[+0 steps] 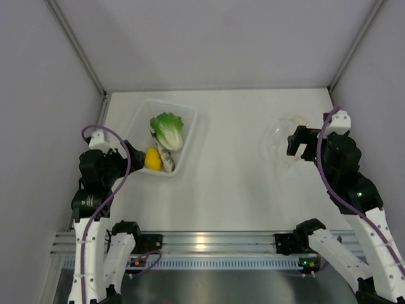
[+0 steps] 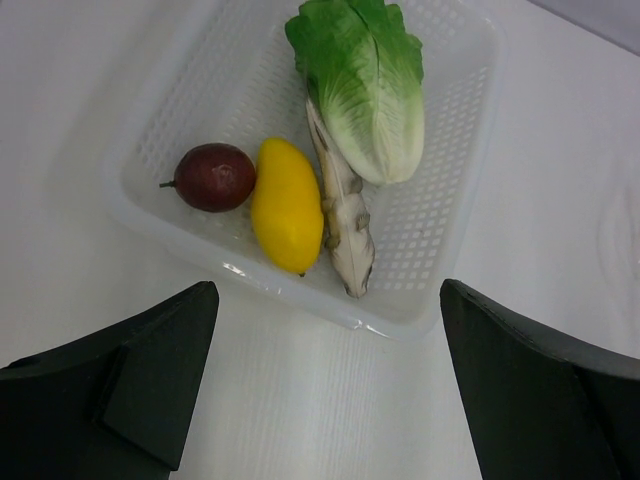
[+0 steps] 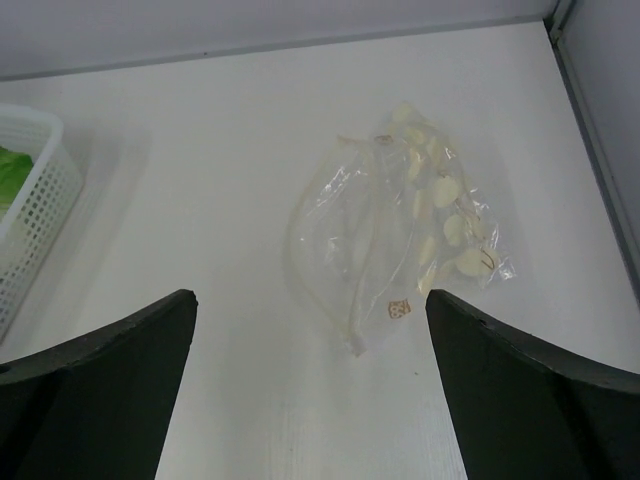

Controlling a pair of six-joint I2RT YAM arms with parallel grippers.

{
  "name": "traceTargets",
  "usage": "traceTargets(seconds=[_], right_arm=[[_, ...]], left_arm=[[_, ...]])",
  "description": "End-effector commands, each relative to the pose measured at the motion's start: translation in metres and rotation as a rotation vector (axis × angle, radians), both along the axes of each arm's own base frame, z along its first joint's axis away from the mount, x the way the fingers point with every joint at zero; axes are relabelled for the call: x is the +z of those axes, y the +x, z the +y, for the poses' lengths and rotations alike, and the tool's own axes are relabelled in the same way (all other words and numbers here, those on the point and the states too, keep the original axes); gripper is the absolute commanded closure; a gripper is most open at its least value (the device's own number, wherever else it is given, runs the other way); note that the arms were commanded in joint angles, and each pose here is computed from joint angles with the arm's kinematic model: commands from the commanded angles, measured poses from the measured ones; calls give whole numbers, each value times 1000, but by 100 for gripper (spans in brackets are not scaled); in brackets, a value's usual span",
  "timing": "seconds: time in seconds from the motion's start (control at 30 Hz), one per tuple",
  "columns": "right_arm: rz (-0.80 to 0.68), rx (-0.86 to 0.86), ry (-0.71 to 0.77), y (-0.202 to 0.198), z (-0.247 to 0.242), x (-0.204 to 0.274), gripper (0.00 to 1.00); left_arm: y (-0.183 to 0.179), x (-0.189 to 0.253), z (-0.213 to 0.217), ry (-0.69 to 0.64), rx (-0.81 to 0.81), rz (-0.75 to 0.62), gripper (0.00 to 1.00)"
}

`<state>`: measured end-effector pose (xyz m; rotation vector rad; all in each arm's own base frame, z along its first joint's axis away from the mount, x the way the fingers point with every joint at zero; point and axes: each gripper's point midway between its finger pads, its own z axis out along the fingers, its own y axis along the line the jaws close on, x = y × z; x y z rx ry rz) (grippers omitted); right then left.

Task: Open the zip-top bag and remove the fake food

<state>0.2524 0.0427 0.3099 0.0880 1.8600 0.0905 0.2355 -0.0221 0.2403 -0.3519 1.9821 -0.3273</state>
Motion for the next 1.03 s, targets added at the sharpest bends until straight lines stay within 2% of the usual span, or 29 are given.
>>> traceTargets(seconds=[0.0, 0.1, 0.3, 0.4, 0.57, 1.0], right_arm=[[-9, 55, 31, -22, 5, -5, 1], [-31, 90, 23, -41, 1, -8, 1], [-91, 95, 46, -60, -5, -17, 1], [-119, 58, 57, -61, -11, -15, 1], [-109, 68, -7, -59, -14, -19, 1], [-83, 70, -30, -57, -14, -26, 0]], left_arm=[[2, 24, 9, 70, 25, -69, 2], [2, 20, 13, 86, 41, -75, 2], [-9, 32, 7, 123, -3, -220, 2], [-13, 29, 0, 121, -44, -227, 2], [-22, 34, -10, 116, -73, -271, 2], [-26, 34, -8, 115, -54, -289, 2]])
